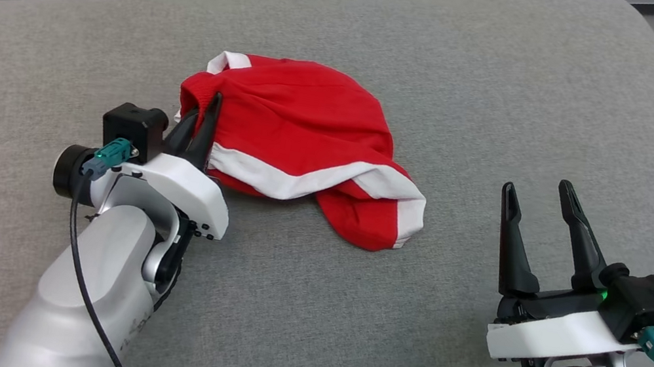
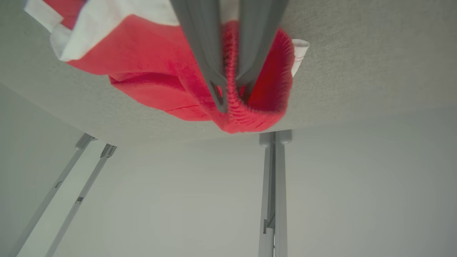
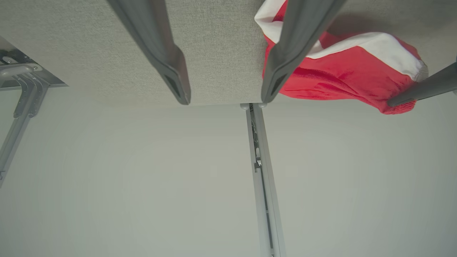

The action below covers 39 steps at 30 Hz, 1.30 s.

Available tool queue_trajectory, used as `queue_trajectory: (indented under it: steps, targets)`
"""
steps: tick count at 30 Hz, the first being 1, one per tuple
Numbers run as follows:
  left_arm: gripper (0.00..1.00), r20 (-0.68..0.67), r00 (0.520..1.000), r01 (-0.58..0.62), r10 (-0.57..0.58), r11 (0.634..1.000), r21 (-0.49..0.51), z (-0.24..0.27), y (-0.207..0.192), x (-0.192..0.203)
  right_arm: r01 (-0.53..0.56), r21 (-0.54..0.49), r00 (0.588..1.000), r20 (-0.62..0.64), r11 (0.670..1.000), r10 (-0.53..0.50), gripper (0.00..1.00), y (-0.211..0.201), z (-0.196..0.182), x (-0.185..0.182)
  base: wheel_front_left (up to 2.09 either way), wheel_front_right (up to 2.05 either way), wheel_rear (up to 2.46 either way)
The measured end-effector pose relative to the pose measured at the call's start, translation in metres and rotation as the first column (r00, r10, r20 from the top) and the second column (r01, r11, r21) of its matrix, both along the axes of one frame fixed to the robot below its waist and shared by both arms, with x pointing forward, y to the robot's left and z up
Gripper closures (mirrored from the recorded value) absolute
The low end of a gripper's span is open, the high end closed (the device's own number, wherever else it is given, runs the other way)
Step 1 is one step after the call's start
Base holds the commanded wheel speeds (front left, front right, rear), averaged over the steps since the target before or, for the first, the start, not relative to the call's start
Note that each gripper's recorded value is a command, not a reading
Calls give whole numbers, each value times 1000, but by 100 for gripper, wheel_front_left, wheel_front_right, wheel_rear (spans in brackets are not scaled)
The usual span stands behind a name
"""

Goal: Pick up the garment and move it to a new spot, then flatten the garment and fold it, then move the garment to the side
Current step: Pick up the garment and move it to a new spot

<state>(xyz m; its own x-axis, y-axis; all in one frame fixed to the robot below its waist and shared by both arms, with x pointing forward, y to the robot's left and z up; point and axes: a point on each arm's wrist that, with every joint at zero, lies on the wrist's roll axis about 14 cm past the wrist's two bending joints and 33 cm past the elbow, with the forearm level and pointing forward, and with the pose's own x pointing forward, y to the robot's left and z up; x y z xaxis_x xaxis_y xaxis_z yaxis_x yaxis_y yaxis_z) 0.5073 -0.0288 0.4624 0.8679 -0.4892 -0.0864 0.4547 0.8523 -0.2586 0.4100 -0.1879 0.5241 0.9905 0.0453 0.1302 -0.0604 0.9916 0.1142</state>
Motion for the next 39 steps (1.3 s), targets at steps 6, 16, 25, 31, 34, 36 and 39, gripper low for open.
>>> queue_trajectory:
  steps: [6,16,25,31,34,36,39]
  targets:
    - [0,26,998,-65,65,998,5,7,23,9,-43,5,999,4,999,43,0,14,0,6,0,0,0]
    - [0,88,979,-177,182,982,-63,32,70,-9,-113,12,993,46,994,112,0,39,14,4,0,0,0]
    - [0,193,938,-267,288,955,-129,65,118,-53,-153,42,987,57,987,151,0,55,17,-3,0,0,0]
    - [0,208,926,-298,316,948,-114,66,138,-86,-183,55,982,56,982,180,0,66,17,-13,0,0,0]
    - [0,195,924,-314,328,944,-99,60,146,-103,-191,60,981,40,980,189,0,70,12,-21,0,0,0]
    - [0,183,921,-332,343,939,-88,54,153,-114,-194,64,981,24,979,192,0,72,6,-27,0,0,0]
    - [0,163,917,-354,364,931,-88,49,160,-125,-187,70,982,4,980,187,0,70,-1,-33,0,0,0]
